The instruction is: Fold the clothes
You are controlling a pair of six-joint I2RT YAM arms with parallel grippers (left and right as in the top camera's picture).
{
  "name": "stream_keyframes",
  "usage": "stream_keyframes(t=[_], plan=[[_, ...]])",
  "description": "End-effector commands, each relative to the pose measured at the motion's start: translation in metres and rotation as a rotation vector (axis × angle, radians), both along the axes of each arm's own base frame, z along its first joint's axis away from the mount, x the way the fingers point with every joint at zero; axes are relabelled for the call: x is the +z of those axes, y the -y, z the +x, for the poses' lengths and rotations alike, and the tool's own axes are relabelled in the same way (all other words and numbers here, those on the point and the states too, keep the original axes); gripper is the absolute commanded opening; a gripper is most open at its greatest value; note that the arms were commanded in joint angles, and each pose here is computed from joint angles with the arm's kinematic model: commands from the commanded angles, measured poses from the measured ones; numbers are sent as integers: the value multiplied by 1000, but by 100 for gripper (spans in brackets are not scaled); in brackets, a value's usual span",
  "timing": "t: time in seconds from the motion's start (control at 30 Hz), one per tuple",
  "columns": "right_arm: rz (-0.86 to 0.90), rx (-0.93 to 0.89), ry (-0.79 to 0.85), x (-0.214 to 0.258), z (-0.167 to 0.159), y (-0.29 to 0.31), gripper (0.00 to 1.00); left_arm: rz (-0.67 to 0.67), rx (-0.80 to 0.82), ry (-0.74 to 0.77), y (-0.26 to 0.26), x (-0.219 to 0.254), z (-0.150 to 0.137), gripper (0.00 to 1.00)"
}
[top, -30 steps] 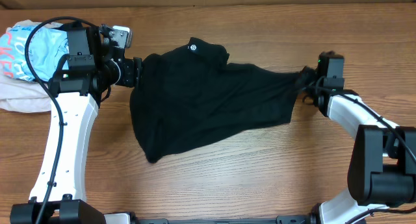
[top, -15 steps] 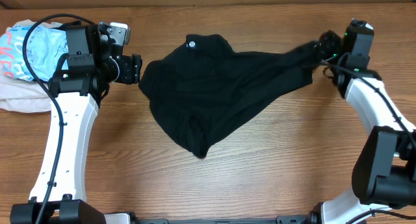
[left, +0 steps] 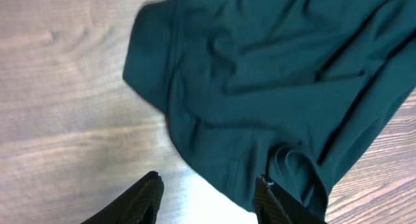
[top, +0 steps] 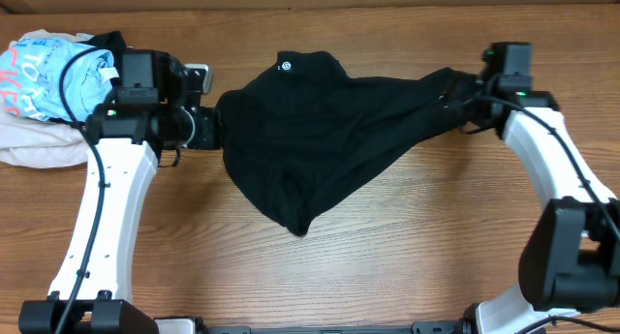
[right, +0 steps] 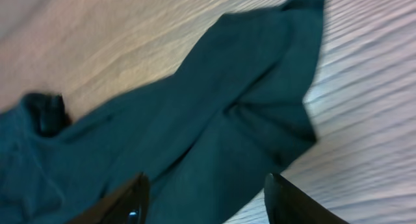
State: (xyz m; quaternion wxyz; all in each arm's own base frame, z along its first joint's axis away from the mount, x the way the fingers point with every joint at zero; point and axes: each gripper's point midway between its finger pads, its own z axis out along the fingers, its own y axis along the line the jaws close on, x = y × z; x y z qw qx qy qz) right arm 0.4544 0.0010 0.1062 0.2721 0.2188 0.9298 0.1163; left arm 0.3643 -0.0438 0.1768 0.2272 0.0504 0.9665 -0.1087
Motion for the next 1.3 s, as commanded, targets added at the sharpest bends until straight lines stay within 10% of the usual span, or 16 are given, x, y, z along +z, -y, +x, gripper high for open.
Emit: stream_keyframes(t=[0.0, 0.5, 0.63, 0.93, 1.27], plan=[[-75, -80, -74, -34, -3, 8, 56, 32, 149, -78, -12, -21, -11, 49], [-57, -160, -232, -102, -14, 9, 47, 100, 254, -96, -20, -31, -14, 49], [-55, -161, -221, -100, -11, 9, 29, 100, 253, -96, -20, -31, -14, 49], [-50, -201, -193, -57, -14, 27, 27, 101, 252, -69, -20, -28, -8, 50], [-51, -201, -429, -5, -96, 29, 7, 131, 252, -60, -25, -28, -7, 51]])
